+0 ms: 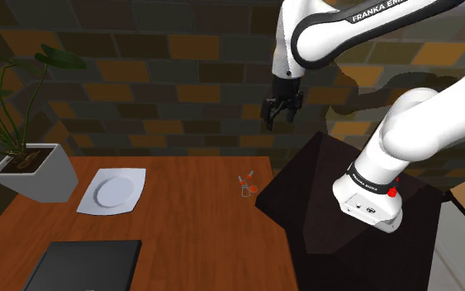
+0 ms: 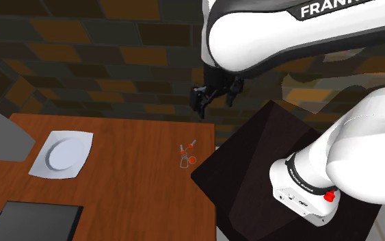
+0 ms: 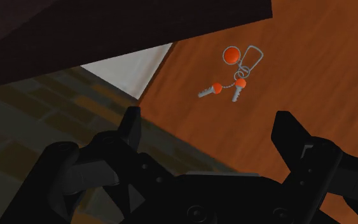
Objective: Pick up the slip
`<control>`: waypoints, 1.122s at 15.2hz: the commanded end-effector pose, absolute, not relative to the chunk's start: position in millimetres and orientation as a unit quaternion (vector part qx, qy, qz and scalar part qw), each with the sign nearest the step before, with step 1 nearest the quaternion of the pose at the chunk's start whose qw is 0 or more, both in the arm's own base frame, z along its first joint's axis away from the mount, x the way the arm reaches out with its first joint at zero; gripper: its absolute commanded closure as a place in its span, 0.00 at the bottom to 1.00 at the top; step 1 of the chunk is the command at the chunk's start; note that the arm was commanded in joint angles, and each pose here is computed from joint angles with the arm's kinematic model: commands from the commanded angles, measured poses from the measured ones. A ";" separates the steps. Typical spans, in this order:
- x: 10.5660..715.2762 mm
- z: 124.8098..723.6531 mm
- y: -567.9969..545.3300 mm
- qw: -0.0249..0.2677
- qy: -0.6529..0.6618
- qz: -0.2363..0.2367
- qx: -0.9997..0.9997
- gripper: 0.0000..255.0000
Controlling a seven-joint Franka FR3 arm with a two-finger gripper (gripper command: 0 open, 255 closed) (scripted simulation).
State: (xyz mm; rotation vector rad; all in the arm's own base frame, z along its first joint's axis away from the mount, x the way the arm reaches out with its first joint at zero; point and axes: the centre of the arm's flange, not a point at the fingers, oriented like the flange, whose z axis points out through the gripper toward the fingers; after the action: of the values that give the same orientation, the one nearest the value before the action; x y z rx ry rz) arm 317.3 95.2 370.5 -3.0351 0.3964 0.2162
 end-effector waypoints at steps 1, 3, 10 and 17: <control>318.6 347.1 108.8 0.032 0.140 0.065 -0.988 0.00; 321.8 323.8 121.5 0.027 0.149 0.062 -0.987 0.00; 335.9 241.1 163.4 0.008 0.183 0.051 -0.982 0.00; 353.7 157.0 200.6 -0.010 0.216 0.039 -0.976 0.00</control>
State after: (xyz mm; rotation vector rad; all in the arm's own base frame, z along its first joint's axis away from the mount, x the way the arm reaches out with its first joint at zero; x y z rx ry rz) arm 353.3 195.5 170.9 -3.0827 0.6659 0.1312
